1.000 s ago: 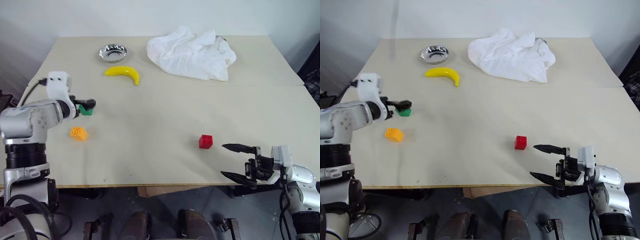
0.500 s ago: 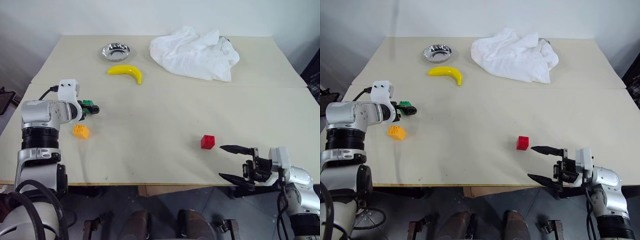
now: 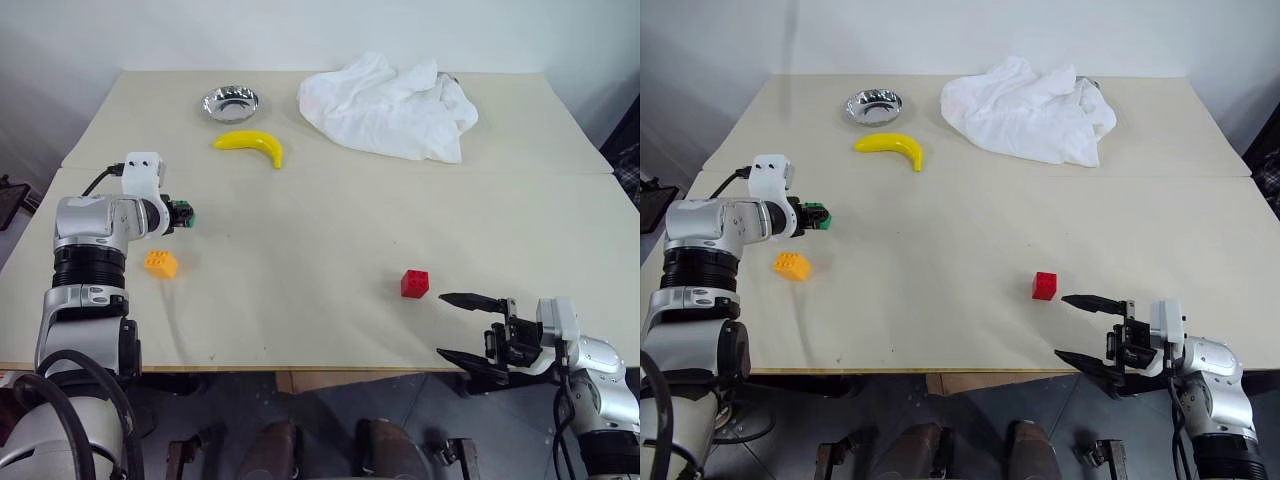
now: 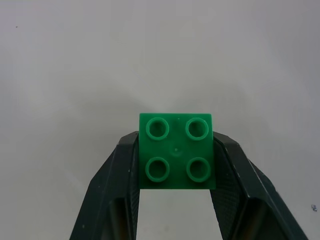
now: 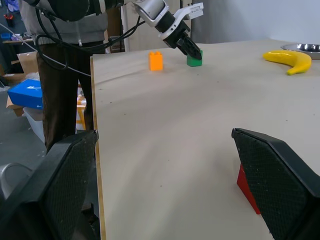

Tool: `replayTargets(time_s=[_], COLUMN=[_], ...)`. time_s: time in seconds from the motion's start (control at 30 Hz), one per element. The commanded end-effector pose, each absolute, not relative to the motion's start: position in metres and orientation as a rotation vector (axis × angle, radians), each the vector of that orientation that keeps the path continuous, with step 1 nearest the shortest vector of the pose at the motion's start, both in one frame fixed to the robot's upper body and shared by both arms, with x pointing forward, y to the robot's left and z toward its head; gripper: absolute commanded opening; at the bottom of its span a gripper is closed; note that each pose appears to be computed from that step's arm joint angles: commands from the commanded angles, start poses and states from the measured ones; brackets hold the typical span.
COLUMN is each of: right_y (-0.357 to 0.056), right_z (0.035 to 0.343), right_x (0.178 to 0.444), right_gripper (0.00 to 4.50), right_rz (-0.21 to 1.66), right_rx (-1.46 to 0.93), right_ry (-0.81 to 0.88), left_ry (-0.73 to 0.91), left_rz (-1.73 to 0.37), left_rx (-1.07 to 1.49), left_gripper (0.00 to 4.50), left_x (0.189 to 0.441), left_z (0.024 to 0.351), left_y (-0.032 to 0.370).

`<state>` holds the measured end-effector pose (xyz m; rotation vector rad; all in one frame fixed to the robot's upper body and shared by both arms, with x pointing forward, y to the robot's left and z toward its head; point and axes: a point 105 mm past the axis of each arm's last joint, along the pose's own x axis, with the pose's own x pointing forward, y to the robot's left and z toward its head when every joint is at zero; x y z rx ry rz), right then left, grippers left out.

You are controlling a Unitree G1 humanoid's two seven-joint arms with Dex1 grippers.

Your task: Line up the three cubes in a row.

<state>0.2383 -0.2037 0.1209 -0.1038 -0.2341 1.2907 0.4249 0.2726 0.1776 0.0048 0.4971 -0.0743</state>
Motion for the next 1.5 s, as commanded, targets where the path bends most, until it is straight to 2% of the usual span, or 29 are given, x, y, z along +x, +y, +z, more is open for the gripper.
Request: replayTargets(time_s=[0.03,0.07,0.13,0.23,0.27,0.37,0.63,0.87,1.13,1.3,1.5], right_y=[-0.213,-0.214,-0.223,-0.242,-0.247,-0.256,-0.26,-0.253,-0.245,-0.244,-0.242], right_z=[0.13,0.131,0.136,0.144,0.146,0.151,0.158,0.155,0.153,0.153,0.153], right_x=[0.236,0.236,0.233,0.225,0.222,0.213,0.204,0.192,0.185,0.187,0.191], right_gripper=[4.5,4.5,4.5,4.5,4.5,4.5,4.5,4.5,4.5,4.5,4.5], right_rz=[1.26,1.257,1.248,1.232,1.227,1.229,1.198,1.185,1.189,1.188,1.189], right_rx=[-0.144,-0.146,-0.173,-0.221,-0.233,-0.256,-0.256,-0.219,-0.196,-0.199,-0.203], right_ry=[-0.271,-0.272,-0.262,-0.224,-0.209,-0.161,-0.114,-0.088,-0.077,-0.078,-0.092], left_ry=[0.314,0.286,0.178,0.101,0.118,0.178,0.133,0.146,0.206,0.28,0.332], left_rz=[-0.217,-0.262,-0.59,-1.149,-1.265,-1.446,-1.53,-1.487,-1.557,-1.611,-1.58], left_rx=[0.168,0.214,0.328,0.401,0.415,0.538,0.719,0.709,0.737,0.77,0.804], left_gripper=[1.49,1.49,1.49,1.49,1.49,1.49,1.49,1.49,1.49,1.49,1.49], left_x=[0.427,0.426,0.409,0.354,0.34,0.323,0.343,0.364,0.365,0.356,0.353], left_z=[0.213,0.217,0.23,0.233,0.228,0.204,0.159,0.16,0.16,0.149,0.142], left_y=[0.265,0.261,0.226,0.169,0.158,0.133,0.063,0.025,0.007,0.001,-0.002])
